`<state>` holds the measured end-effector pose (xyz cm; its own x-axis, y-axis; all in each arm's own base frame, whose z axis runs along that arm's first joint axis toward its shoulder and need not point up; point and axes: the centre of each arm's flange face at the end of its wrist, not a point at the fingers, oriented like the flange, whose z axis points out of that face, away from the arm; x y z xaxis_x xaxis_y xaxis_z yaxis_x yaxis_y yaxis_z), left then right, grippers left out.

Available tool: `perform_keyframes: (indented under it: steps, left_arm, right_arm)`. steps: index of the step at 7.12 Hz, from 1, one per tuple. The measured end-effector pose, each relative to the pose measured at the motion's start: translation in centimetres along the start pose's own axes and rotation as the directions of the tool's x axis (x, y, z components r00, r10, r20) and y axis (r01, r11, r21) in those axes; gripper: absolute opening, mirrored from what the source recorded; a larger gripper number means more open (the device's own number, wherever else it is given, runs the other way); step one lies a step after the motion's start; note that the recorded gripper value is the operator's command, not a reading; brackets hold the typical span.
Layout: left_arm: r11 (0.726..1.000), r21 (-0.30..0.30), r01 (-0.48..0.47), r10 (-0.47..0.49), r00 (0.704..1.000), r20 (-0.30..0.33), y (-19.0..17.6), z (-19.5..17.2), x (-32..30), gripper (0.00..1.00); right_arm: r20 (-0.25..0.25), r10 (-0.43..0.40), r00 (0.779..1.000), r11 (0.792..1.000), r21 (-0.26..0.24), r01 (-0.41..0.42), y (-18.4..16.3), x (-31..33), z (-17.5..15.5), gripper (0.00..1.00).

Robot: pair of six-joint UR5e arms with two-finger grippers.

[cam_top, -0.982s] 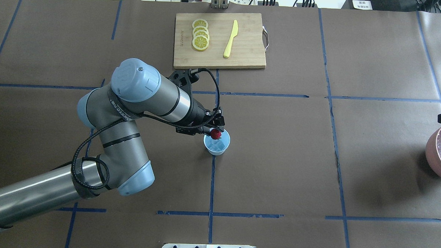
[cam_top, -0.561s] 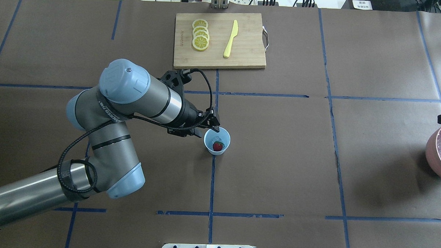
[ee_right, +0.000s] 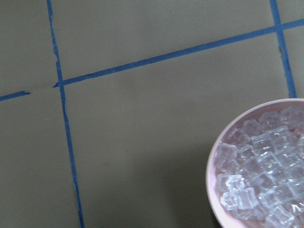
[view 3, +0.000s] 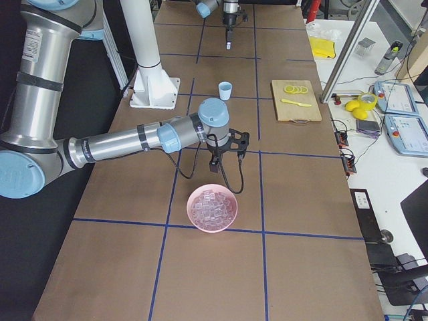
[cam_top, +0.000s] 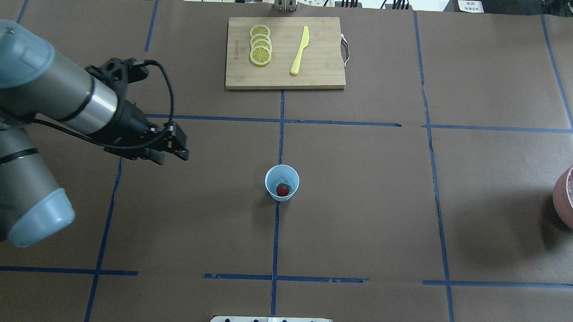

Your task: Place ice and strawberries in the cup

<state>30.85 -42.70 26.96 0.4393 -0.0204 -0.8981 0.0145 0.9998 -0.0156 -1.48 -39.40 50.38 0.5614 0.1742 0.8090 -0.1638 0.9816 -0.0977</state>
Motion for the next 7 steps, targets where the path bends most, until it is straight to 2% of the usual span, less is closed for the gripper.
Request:
perform_keyframes:
  steps: [2,3,4,5,6,7]
  left_arm:
    - [0.986,0.015,-0.164,0.161,0.982,0.098,-1.2,-7.8,-15.0,0.60]
    - [0.970,0.017,-0.243,0.237,0.958,0.163,-1.8,-12.0,-21.5,0.60]
    - [0.959,0.001,-0.285,0.277,0.933,0.230,-2.3,-16.5,-27.5,0.60]
    - [0.963,-0.019,-0.268,0.263,0.925,0.275,-2.5,-20.2,-33.2,0.61]
    - [0.973,-0.025,-0.229,0.226,0.929,0.293,-2.2,-22.5,-37.4,0.61]
    - [0.979,-0.027,-0.202,0.201,0.933,0.300,-1.8,-23.5,-39.6,0.84]
  right_arm:
    - [-0.072,-0.081,0.994,0.997,-0.012,0.081,-0.5,4.0,-1.4,1.00]
    - [-0.127,-0.135,0.983,0.991,-0.037,0.131,-0.8,6.4,-2.0,1.00]
    - [-0.163,-0.199,0.966,0.979,-0.083,0.188,-1.1,8.6,-2.0,1.00]
    - [-0.172,-0.240,0.955,0.968,-0.122,0.221,-1.3,10.3,-1.6,1.00]
    - [-0.169,-0.260,0.951,0.960,-0.147,0.236,-1.1,11.9,-1.1,1.00]
    - [-0.160,-0.278,0.947,0.954,-0.162,0.253,-0.8,13.1,-0.8,1.00]
